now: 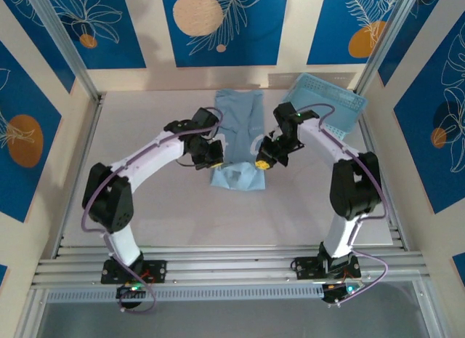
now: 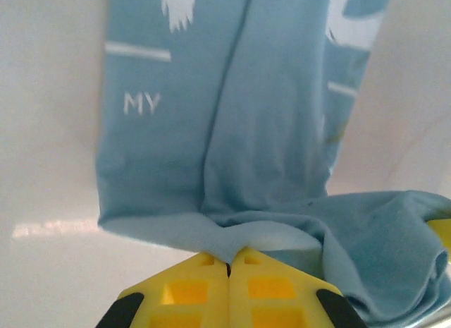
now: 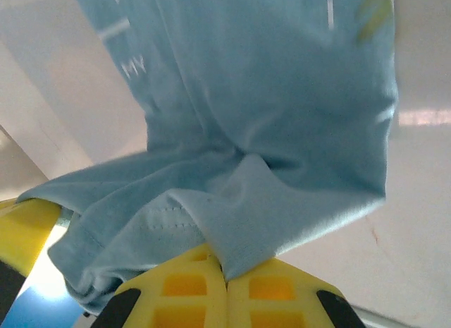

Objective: Fold and stack the t-shirts

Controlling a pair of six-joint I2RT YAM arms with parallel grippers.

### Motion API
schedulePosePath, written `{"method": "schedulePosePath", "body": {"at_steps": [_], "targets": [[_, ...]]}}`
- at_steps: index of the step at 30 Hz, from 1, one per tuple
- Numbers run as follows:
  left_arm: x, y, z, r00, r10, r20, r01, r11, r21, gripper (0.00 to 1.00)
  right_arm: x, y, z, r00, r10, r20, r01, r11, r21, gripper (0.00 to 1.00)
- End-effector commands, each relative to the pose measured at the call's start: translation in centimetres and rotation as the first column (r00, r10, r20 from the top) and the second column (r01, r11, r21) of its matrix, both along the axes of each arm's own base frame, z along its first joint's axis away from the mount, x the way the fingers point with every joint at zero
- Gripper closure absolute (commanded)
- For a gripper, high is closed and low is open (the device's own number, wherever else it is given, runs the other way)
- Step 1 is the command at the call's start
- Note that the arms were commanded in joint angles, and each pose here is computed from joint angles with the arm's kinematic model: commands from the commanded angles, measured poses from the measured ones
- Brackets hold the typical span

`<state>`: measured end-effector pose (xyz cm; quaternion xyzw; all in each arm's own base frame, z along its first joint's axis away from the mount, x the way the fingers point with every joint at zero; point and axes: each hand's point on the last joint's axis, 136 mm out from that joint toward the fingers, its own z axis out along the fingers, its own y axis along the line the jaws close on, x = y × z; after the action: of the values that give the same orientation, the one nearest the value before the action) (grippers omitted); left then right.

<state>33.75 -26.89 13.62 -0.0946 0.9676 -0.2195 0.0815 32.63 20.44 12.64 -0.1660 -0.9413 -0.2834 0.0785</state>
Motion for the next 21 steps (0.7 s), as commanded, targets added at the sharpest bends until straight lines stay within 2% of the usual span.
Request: {"method": "schedulePosePath", "body": {"at_steps": [1, 10, 18, 19, 20, 21], "targets": [[2.3, 1.1, -0.8, 0.998, 0.053, -0.029, -0.052, 0.998, 0.036, 1.0, 2.5, -0.7, -0.3, 1.0, -0.012, -0.002, 0.012, 1.0, -0.024, 1.0], [10.2, 1.6, -3.2, 0.994, 0.109, -0.02, -0.109, 0.994, -0.005, 1.0, 9.8, -1.1, -2.9, 0.997, -0.075, 0.005, 0.075, 0.997, -0.03, 1.0], [15.6, 1.4, -4.6, 0.993, 0.115, -0.029, -0.117, 0.99, -0.079, 1.0, 13.4, -1.5, -5.5, 0.993, -0.115, -0.015, 0.115, 0.993, -0.031, 1.0], [16.0, 1.3, -4.8, 0.993, 0.113, -0.034, -0.116, 0.99, -0.085, 1.0, 13.8, -1.6, -5.7, 0.993, -0.12, -0.012, 0.119, 0.992, -0.031, 0.95], [16.3, 1.4, -5.1, 0.993, 0.112, -0.041, -0.115, 0.99, -0.087, 1.0, 14.3, -1.7, -5.8, 0.992, -0.123, -0.004, 0.123, 0.992, -0.029, 0.84], [16.7, 1.4, -5.1, 0.993, 0.109, -0.042, -0.113, 0.99, -0.09, 0.9, 14.6, -1.9, -5.9, 0.992, -0.125, 0.008, 0.125, 0.992, -0.03, 0.73]]}}
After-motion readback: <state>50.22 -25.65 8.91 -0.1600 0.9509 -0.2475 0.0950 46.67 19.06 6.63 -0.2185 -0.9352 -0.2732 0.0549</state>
